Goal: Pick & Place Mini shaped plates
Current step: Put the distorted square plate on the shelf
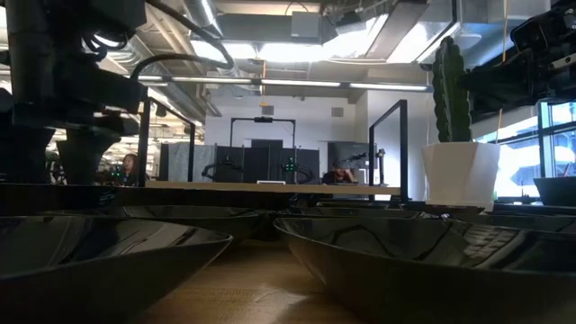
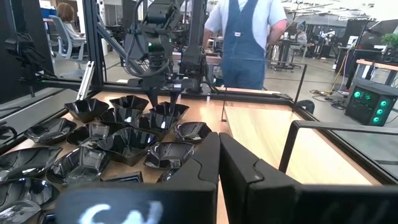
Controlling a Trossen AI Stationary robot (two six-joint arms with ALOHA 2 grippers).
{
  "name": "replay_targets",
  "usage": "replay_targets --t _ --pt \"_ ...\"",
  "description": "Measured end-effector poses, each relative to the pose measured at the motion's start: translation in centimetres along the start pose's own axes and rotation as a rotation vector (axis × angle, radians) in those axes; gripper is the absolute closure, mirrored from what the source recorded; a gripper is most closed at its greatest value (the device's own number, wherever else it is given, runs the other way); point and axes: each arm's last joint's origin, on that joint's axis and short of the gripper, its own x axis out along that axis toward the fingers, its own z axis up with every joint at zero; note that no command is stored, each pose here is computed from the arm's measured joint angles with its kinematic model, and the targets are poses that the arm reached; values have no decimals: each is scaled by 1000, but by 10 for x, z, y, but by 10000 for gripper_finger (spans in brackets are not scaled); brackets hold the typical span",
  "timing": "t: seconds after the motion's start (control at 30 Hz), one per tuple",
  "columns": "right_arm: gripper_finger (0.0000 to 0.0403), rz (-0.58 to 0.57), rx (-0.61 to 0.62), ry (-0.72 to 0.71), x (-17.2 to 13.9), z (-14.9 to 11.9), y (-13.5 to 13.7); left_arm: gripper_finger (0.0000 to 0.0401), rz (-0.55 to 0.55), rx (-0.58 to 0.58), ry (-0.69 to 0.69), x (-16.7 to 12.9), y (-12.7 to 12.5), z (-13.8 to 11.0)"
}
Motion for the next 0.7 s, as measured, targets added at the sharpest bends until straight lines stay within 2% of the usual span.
replay_targets --t 0.4,0.53,0.7 --pt "395 0 0 0 0 0 0 227 -5 -3 2 0 0 0" --pt "395 0 0 0 0 0 0 270 -5 -1 2 0 0 0" --pt "395 0 0 0 0 0 0 348 -64 -13 22 0 -2 -1"
